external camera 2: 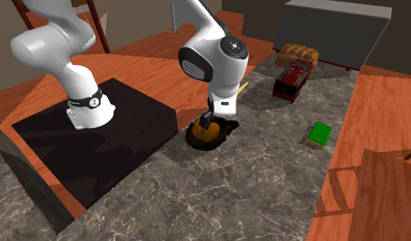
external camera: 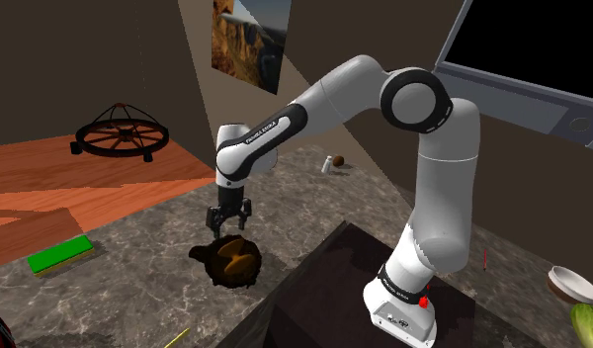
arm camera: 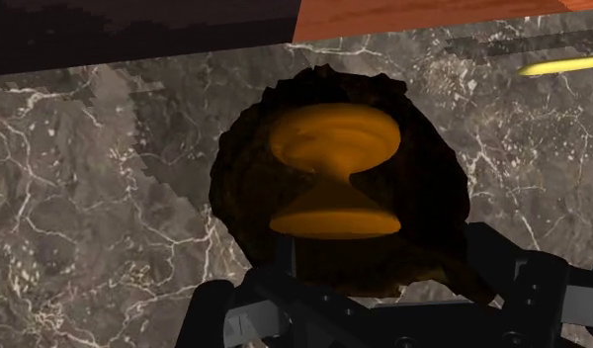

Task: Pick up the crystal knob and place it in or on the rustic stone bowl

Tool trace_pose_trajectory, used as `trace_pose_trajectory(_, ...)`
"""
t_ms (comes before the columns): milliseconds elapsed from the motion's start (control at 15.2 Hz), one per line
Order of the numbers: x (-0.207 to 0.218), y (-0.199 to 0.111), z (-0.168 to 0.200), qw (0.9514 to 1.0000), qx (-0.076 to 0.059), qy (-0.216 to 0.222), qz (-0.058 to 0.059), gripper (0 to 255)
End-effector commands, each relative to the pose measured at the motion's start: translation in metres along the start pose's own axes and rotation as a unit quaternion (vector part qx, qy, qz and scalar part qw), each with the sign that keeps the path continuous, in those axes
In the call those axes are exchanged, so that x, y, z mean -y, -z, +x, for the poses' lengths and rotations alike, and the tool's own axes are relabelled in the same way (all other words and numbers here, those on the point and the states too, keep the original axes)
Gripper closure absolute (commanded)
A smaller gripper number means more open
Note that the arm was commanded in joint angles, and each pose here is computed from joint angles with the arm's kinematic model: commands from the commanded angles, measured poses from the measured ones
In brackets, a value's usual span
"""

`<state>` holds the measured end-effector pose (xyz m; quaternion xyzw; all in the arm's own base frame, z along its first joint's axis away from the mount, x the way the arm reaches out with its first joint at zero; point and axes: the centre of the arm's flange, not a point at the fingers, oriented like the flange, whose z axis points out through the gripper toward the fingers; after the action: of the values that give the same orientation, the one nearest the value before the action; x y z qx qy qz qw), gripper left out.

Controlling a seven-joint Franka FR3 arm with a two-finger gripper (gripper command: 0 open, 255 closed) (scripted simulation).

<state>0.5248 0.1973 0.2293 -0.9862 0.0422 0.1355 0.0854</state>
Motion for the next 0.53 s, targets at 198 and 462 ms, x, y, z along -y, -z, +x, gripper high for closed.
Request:
trace_pose_trajectory(198,0.0,0.05,0.0,1.0,0.0,0.0,0.0,0)
trace_pose_trajectory(462,0.0,0.05,0.0,1.0,0.0,0.0,0.0,0)
